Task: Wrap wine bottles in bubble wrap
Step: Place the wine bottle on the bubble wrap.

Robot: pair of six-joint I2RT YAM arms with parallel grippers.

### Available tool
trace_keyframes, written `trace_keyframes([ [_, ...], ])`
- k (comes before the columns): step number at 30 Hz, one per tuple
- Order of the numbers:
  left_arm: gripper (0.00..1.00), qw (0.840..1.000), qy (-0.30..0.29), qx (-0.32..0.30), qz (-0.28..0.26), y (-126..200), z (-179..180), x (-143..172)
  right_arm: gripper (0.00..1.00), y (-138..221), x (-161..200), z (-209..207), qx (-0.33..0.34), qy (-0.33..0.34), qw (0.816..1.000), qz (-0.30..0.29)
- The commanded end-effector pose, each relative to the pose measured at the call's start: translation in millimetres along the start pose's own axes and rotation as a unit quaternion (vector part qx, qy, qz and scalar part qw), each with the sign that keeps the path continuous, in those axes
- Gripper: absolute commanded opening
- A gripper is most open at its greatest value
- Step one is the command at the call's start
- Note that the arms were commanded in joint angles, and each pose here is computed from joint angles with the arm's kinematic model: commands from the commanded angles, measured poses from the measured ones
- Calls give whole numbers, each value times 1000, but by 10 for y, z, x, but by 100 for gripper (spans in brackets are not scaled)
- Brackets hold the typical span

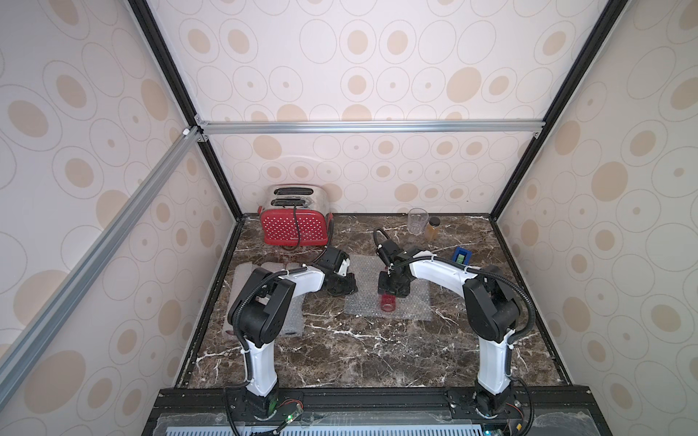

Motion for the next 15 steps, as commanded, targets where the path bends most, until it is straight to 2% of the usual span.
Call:
trace_keyframes([
  [1,21,1000,4,-12,2,-17,7,61,36,74,-30,57,-12,-10,1000,-20],
  [5,21,1000,4,-7,-2,14,-30,42,42,-42,11,31,-3,-10,1000,-5],
  [7,21,1000,5,1,-5,55,-79,27,50,-45,25,23,-2,-7,1000,-3],
  [11,31,1000,6,27,-10,176,-248,-33,61,95,-2,25,1,9,1000,-15],
  [15,44,998,-5,55,-18,334,-467,-109,67,242,-32,27,4,19,999,-25],
])
Point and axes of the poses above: each gripper's point midway between its finger pads, its own y axis back along the fingers, its own z axis along the line the jaws close on, x = y × z, the point moved 6 cm from there along y, back along the fingers, and after that the axes turned 10 degrees about y, right-handed, at the moved point
